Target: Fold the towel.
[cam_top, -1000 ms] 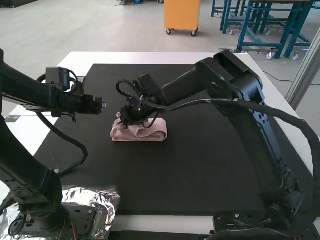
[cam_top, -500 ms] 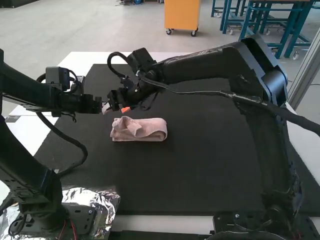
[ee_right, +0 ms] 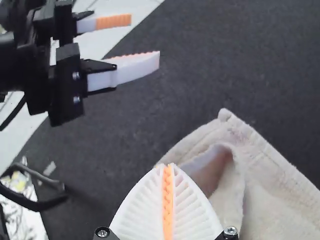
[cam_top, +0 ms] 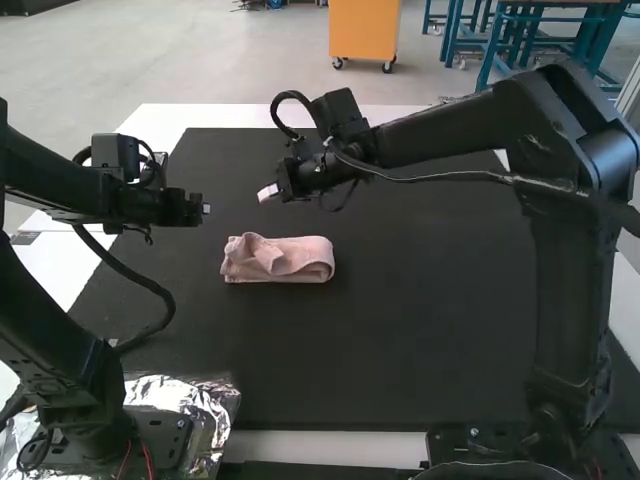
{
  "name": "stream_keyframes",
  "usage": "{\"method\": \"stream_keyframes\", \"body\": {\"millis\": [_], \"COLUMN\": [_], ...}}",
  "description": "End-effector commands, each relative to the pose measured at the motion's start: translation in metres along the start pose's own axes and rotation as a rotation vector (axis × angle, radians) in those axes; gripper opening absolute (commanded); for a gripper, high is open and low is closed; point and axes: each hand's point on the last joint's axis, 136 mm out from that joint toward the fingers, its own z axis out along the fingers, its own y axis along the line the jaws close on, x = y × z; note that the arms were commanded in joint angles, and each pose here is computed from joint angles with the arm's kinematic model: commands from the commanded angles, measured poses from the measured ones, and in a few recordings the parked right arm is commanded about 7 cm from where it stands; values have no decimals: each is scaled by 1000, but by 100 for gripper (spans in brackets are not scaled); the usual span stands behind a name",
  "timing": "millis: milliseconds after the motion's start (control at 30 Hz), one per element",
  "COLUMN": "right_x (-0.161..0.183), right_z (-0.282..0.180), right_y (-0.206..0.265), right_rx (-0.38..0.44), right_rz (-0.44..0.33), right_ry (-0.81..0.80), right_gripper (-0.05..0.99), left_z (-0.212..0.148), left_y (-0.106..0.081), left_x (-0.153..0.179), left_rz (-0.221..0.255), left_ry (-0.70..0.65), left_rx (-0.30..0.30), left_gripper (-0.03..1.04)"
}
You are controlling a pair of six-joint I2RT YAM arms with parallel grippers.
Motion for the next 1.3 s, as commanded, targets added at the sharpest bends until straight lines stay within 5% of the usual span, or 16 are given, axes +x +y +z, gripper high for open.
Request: {"method": "stream_keyframes", "body": {"millis": [0, 600, 1267], "right_x": [5, 53, 76], "right_z": [-2, 38, 66], "right_y": [-7, -55, -45], "right_rx": [-45, -47, -95], "right_rz": [49, 124, 156], "right_ry": [-45, -59, -39], "right_gripper": [-2, -2, -2], "left_z": [-1, 2, 7], "left_y": [3, 5, 6], "left_x": [-12, -14, -13], "left_rz": [-2, -1, 2], "left_ry": [-27, -39, -39], "left_rx": [-14, -14, -12], "left_gripper": [97, 97, 97]}}
